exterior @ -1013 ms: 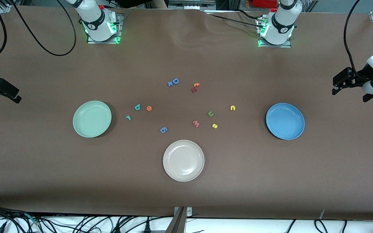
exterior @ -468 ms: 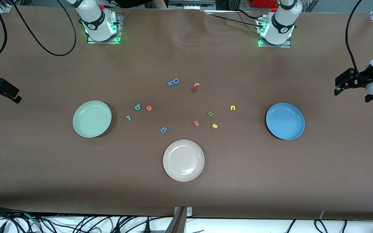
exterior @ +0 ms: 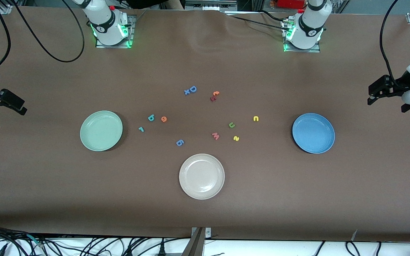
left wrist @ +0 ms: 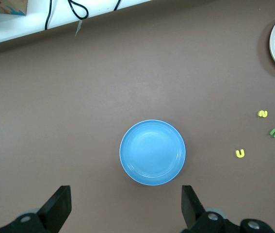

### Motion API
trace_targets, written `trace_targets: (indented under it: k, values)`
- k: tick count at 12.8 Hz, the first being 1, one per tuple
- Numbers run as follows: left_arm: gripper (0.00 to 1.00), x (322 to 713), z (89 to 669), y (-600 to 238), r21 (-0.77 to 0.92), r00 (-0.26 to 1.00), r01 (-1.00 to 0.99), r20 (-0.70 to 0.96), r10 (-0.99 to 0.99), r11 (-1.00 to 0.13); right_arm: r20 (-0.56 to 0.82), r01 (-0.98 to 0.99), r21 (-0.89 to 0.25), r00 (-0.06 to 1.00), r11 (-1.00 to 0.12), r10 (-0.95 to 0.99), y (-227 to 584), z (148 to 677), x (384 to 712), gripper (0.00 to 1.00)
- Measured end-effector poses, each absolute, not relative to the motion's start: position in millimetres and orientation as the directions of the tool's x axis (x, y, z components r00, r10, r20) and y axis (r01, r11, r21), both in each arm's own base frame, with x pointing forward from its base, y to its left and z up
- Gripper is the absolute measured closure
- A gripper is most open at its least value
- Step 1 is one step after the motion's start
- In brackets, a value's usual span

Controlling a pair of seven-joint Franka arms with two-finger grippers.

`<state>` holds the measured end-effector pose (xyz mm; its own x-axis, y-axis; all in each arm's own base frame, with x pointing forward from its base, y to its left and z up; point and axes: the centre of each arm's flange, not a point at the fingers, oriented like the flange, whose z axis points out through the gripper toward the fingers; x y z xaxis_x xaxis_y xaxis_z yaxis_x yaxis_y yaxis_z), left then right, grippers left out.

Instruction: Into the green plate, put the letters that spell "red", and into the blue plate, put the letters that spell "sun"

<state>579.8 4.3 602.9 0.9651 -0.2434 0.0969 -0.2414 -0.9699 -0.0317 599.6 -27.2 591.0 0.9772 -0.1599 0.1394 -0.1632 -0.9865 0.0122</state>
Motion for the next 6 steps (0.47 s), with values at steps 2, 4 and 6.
trace_targets:
  k: [2,4,6]
  values:
    - [0.0,579.6,602.7,4.2,-0.031,0.965,-0.241,0.095,-0.243,-0.97,0.137,-0.161,0.013,0.978,-0.987,-0.158,-25.9,590.3,599.7,0.0]
    - [0.0,579.3,602.4,4.3,-0.031,0.966,-0.242,0.092,-0.243,-0.97,0.133,-0.161,0.013,0.978,-0.987,-0.158,-25.8,589.7,599.5,0.0]
    - [0.0,579.2,602.4,4.3,-0.03,0.966,-0.241,0.092,-0.243,-0.97,0.131,-0.16,0.013,0.979,-0.987,-0.157,-25.0,589.2,599.5,0.0]
